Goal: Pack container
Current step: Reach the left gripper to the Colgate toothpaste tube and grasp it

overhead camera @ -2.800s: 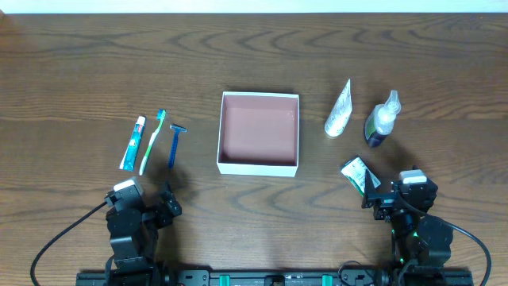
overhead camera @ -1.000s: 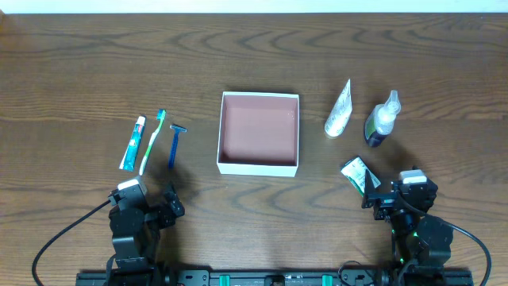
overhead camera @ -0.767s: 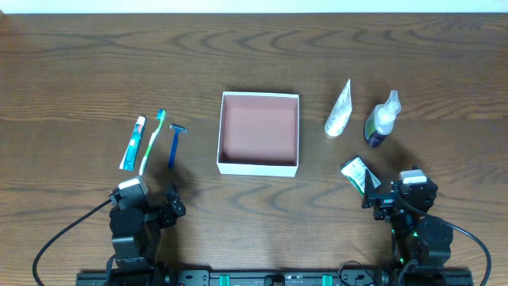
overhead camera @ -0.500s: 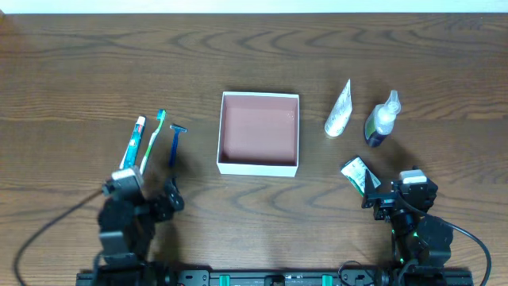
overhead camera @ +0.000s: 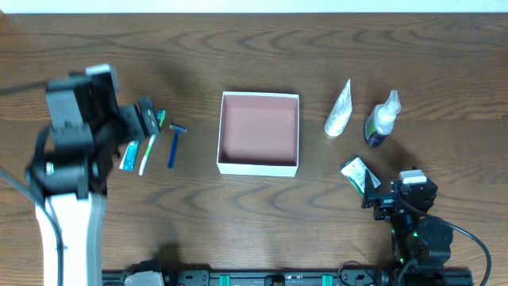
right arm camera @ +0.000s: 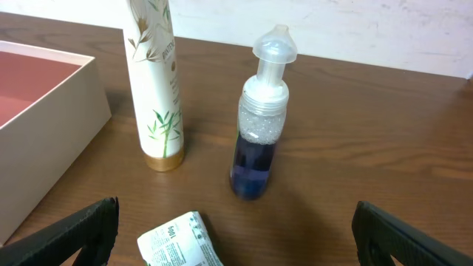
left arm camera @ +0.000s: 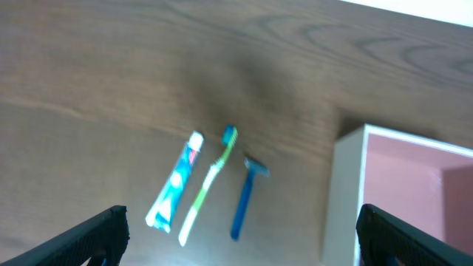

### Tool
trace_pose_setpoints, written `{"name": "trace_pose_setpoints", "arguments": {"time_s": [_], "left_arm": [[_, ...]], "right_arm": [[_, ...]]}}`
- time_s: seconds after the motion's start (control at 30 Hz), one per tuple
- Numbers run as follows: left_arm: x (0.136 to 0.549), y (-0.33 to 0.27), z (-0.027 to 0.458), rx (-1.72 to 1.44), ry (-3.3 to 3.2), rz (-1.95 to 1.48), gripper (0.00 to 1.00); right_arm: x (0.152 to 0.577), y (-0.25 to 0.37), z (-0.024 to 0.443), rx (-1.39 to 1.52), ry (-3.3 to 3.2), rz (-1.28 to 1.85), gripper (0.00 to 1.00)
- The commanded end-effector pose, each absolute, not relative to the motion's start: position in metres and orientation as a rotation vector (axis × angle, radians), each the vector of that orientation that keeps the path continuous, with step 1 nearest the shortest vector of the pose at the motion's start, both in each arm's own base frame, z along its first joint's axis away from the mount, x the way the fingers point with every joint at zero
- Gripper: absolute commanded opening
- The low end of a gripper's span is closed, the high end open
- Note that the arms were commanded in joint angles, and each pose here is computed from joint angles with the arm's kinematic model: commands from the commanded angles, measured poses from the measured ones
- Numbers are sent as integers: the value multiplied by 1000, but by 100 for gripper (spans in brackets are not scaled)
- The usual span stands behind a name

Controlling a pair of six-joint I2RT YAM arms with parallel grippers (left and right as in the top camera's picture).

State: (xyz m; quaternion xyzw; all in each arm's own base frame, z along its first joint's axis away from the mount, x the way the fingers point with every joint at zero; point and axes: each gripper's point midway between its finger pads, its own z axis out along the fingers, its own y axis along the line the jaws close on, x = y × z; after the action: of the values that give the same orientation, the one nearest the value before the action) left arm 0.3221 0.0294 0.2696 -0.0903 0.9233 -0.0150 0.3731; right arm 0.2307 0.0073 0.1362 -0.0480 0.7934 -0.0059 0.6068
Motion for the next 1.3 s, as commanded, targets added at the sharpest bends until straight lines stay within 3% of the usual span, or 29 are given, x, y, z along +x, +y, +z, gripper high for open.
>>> {"name": "trace_pose_setpoints", "arguments": {"time_s": [0.0,0.47,0.7,0.9,1.13,1.27], "left_arm": [[342,43,263,-156,2391,22,98],[356,113,127,-243,2793,63,99],[356,113,73,-26,2947,38,96],[355,113,43,172,3011,20,95],[363,117,16,175,3027,21,95],[366,118,0,176,3040,15,89]], "right_arm": [[231,7,136,-106,1829,-9,99],[231,7,136,-105,1829,-9,99],[231,7,136,-106,1829,-9,99],[231,7,136,-106,1829,-9,99],[231,7,136,-106,1829,-9,99],[231,7,136,-106,1829,-9,99]]}}
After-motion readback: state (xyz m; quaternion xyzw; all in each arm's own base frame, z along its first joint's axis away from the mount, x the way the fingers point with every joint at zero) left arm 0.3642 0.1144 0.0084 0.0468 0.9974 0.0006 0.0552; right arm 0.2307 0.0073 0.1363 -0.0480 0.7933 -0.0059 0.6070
